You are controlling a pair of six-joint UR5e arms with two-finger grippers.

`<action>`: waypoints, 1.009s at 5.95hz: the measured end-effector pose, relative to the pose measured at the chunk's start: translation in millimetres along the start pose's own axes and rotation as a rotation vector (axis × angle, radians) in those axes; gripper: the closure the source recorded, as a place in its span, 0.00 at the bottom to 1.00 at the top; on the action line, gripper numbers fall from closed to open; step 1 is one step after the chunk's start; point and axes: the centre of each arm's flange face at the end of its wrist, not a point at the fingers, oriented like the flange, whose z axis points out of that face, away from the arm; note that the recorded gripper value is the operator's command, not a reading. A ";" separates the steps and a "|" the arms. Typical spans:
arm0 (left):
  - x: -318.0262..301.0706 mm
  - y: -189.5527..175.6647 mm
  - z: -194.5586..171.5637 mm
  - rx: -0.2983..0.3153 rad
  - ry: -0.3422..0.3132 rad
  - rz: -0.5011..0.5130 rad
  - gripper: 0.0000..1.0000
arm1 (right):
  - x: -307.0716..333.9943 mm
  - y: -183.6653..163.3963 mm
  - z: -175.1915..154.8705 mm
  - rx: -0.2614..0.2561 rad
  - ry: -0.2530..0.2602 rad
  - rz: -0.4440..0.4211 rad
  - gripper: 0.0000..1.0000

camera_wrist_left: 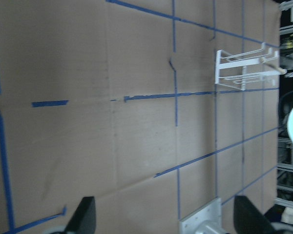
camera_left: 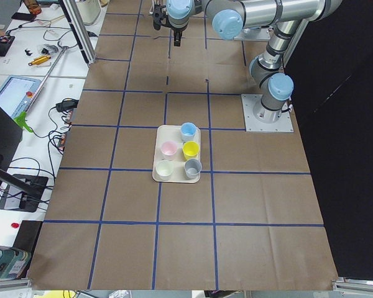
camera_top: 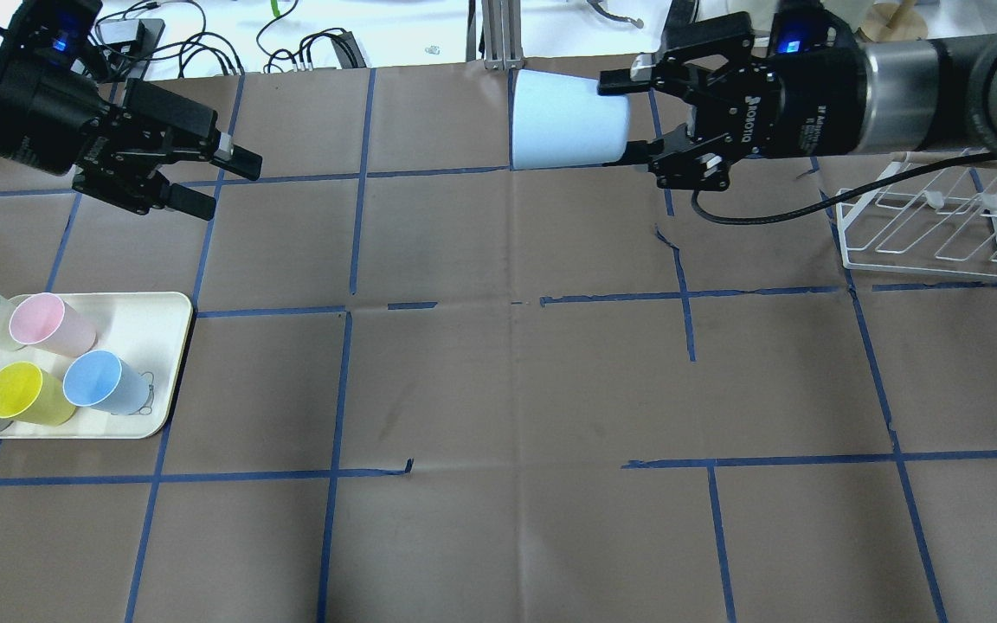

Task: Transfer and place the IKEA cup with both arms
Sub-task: 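Carry the cup toward the table center with the right gripper while the left gripper approaches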

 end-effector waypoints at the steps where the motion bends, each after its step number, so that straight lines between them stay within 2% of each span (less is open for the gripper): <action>1: 6.9 -1.1 8.4 0.042 0.131 -0.023 0.01 | 3.9 3.0 13.0 -0.016 -0.012 0.008 0.65; 2: 20.0 -1.0 12.2 0.086 0.245 -0.047 0.01 | 6.3 3.9 16.5 -0.022 -0.013 0.012 0.65; 3: 34.9 0.7 15.5 0.106 0.316 -0.062 0.01 | 7.4 4.0 17.0 -0.024 -0.012 0.014 0.65; 5: 47.6 -1.5 24.8 0.113 0.400 -0.075 0.01 | 7.3 4.9 18.3 -0.027 -0.011 0.013 0.65; 6: 54.3 -1.5 33.3 0.097 0.413 -0.067 0.01 | 6.7 5.3 19.1 -0.028 -0.011 0.011 0.65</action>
